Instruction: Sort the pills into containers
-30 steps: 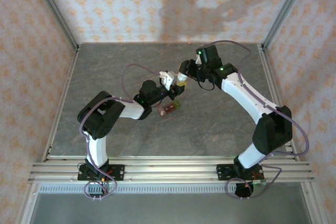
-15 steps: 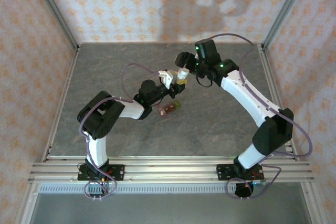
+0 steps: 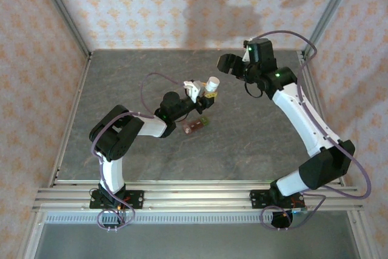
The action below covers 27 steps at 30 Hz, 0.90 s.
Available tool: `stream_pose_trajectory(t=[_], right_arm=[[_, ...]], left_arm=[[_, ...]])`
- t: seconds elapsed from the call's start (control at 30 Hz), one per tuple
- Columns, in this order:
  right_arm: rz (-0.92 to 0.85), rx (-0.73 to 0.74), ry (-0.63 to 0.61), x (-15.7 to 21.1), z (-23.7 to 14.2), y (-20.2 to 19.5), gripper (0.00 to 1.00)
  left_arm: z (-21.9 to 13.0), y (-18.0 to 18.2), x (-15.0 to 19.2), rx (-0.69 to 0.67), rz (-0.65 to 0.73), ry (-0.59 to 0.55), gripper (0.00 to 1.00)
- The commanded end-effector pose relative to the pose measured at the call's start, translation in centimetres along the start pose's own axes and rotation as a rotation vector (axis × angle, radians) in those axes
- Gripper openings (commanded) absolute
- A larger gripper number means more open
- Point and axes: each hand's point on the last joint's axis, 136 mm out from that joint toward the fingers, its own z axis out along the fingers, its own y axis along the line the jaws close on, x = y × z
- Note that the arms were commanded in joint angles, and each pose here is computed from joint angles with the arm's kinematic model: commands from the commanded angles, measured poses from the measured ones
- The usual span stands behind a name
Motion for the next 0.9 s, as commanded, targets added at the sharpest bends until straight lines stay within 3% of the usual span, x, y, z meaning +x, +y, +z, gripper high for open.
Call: stream_pose_trajectory(t=[0.0, 0.23, 0.87], right_arm=[[-0.190, -0.135, 0.100, 1.9, 0.3, 1.9, 0.83], [-0.253, -0.233, 0.192, 3.6, 0.9, 3.2, 0.79], [-0.217, -0.207, 0.258, 4.7, 3.3, 2.1, 0.65]], left_arm=[[0.3, -0.9, -4.0, 0.049, 0.017, -0.108, 0.00], [0.4, -1.0, -4.0, 0.057, 0.010, -0.108, 0.00], [0.4, -1.1, -4.1, 0.065, 0.002, -0.108, 0.00]])
